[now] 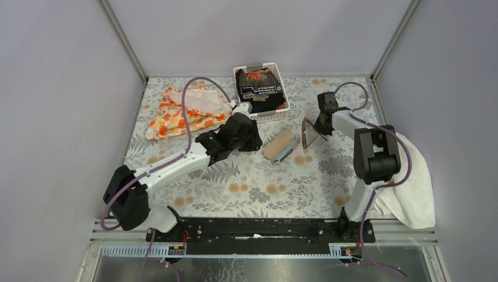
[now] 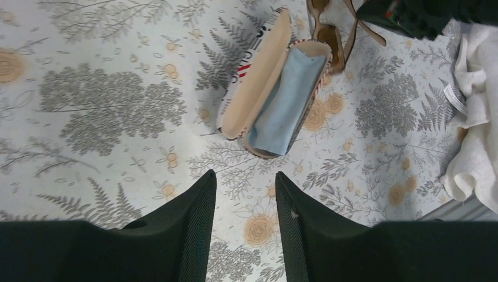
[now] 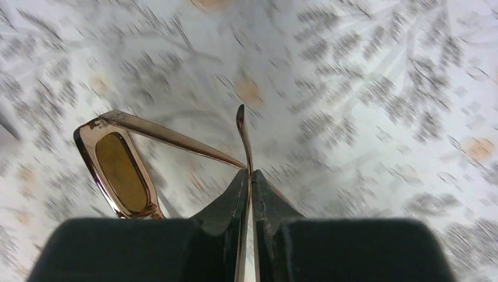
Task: Organize the sunglasses
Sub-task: Move the sunglasses to the center of the board, then fold the sunglasses at the center of the board.
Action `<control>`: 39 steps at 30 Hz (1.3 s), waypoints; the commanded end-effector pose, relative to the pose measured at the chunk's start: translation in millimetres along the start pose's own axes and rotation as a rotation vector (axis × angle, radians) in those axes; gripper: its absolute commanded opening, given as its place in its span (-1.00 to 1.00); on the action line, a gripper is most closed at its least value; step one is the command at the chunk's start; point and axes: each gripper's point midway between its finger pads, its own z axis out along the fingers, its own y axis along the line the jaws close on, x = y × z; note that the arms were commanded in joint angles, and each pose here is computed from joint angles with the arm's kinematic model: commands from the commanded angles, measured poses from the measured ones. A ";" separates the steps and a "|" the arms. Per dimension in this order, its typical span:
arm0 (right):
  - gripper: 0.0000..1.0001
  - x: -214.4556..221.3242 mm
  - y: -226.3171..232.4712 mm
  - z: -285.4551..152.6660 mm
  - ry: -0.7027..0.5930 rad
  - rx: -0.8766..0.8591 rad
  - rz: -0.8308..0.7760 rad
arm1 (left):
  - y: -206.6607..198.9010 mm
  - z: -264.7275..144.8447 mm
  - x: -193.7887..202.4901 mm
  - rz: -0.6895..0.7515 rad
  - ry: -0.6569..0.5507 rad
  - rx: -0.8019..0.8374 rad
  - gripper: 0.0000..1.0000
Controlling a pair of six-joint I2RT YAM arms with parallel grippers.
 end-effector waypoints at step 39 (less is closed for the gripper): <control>0.99 43.4 -17.3 -58.8 0.161 -0.219 -0.437 | -49.9 7.8 -6.1 0.007 0.051 0.146 -0.05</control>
